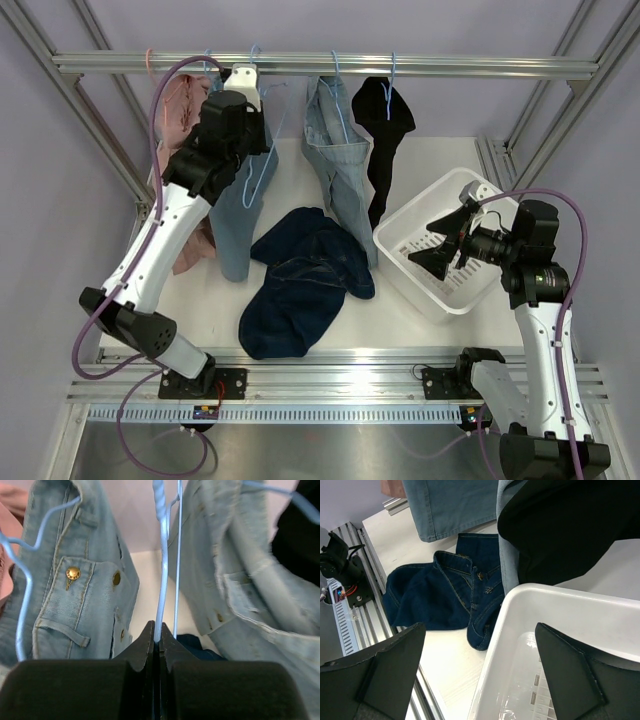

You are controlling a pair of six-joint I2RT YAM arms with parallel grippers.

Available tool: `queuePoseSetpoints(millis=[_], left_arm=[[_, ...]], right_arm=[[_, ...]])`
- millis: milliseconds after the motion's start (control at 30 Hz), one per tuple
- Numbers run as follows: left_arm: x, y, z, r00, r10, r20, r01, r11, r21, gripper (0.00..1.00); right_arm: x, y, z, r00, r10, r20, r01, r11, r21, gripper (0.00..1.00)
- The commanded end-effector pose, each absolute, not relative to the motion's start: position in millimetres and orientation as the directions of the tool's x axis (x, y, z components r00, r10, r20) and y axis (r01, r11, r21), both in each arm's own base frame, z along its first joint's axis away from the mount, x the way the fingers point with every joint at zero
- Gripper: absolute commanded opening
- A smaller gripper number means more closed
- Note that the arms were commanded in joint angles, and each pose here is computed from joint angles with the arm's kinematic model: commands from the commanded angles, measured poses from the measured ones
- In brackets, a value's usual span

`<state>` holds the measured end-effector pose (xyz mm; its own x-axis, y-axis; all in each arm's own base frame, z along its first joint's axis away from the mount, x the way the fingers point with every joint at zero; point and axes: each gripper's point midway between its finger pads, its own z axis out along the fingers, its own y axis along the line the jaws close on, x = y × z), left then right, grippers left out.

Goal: Remove the skirt from the hanger

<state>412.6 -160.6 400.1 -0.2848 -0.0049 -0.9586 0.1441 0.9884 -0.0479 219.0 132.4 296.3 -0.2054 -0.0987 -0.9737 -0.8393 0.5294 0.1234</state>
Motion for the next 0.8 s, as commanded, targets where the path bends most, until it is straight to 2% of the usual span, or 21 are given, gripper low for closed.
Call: queuePoseSetpoints(millis=[0,200,333,433,467,567,767], left_arm=[[428,-160,424,-0.223,-0.094,-0.970,0.154,0.979,-0.130,0.00],[426,-160,406,-0.250,-0.100,-0.963,0.178,0.973,-0.147,0.03],[413,-164,400,-0.247,-0.103,-0.964,0.233,0.959,-0.162,0.24],[398,-164,401,-0.240,-0.102,-0.965,0.269,0.949,-0.167,0.55],[394,-164,403,-0.236,-0.102,-0.966,0.280,0.945,-0.168,0.69],[375,-157,410,-0.212,-0.107,-0.972,0.295,0.941,-0.168,0.85],[314,-150,409,-0.183,-0.102,-0.978,0.399,0.901,-0.168,0.94]], right_arm=[[215,134,305,-0.162,-0.107,-0.981,-0.861,0.501,0.087,0.99],[214,133,303,-0.167,-0.108,-0.980,-0.863,0.496,0.092,1.00],[211,134,302,-0.164,-0.111,-0.980,-0.872,0.481,0.091,0.99],[207,135,303,-0.157,-0.110,-0.981,-0.883,0.462,0.089,1.00],[207,135,303,-0.158,-0.110,-0.981,-0.883,0.460,0.091,1.00],[205,136,303,-0.153,-0.111,-0.982,-0.889,0.449,0.088,0.99],[188,141,302,-0.084,-0.130,-0.988,-0.932,0.362,0.032,0.99]])
